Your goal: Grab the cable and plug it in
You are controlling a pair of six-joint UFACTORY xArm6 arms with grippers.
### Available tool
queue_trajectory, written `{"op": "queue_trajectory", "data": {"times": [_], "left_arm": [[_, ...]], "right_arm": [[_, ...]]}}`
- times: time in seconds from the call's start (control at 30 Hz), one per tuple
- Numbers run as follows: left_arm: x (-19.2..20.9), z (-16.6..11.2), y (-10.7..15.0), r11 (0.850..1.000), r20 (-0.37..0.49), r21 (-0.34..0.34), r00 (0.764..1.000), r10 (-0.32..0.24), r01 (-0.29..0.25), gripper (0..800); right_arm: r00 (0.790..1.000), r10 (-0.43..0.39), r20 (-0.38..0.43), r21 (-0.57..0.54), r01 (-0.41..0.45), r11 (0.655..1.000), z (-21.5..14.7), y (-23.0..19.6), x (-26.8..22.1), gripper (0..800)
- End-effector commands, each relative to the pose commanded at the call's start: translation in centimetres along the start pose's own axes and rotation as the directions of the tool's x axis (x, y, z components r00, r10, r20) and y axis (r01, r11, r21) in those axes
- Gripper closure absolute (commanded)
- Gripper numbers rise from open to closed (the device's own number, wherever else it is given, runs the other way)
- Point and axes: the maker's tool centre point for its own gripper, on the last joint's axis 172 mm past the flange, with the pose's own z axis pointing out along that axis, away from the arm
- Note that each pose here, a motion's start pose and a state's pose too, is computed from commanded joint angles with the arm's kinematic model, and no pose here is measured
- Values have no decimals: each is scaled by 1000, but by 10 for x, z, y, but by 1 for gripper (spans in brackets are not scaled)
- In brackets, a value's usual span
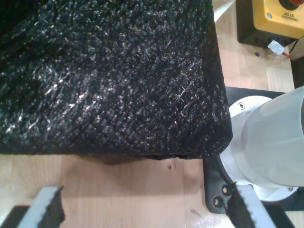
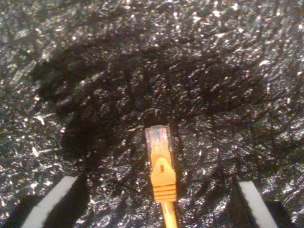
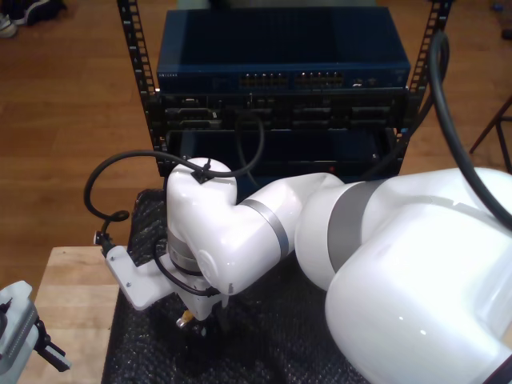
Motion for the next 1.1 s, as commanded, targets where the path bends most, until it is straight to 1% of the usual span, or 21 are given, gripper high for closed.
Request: {"op": "queue_trajectory", "data": {"times": [0.07, 0.13, 0.33, 0.43, 0.73, 0.9, 1.07, 1.1], "left_arm": [[0, 0, 0, 1000, 0, 0, 1000, 0, 0, 0], [0, 0, 0, 1000, 0, 0, 1000, 0, 0, 0], [0, 0, 0, 1000, 0, 0, 1000, 0, 0, 0], [0, 0, 0, 1000, 0, 0, 1000, 0, 0, 0], [1, 0, -1, 1000, -5, 4, 1000, 1, -1, 0], [1, 0, -1, 1000, -5, 4, 1000, 1, -1, 0], [1, 0, -1, 1000, -5, 4, 1000, 1, -1, 0], [1, 0, -1, 1000, -5, 4, 1000, 1, -1, 0]], "right_arm": [[1000, -2, 7, -4, 2, 1000, 0, 1, -1, 72], [1000, 8, 18, -14, -7, 1000, 0, 4, -3, 107], [996, 17, 87, -27, -15, 1000, 1, 6, -16, 166], [994, 27, 104, -28, -25, 999, 3, 5, -20, 180], [994, 29, 104, -26, -26, 999, 4, 4, -20, 201], [994, 27, 106, -22, -25, 999, 5, 2, -20, 226], [994, 17, 105, -21, -14, 1000, 6, 1, -14, 265], [994, 12, 105, -20, -10, 1000, 6, 0, -13, 295]]}}
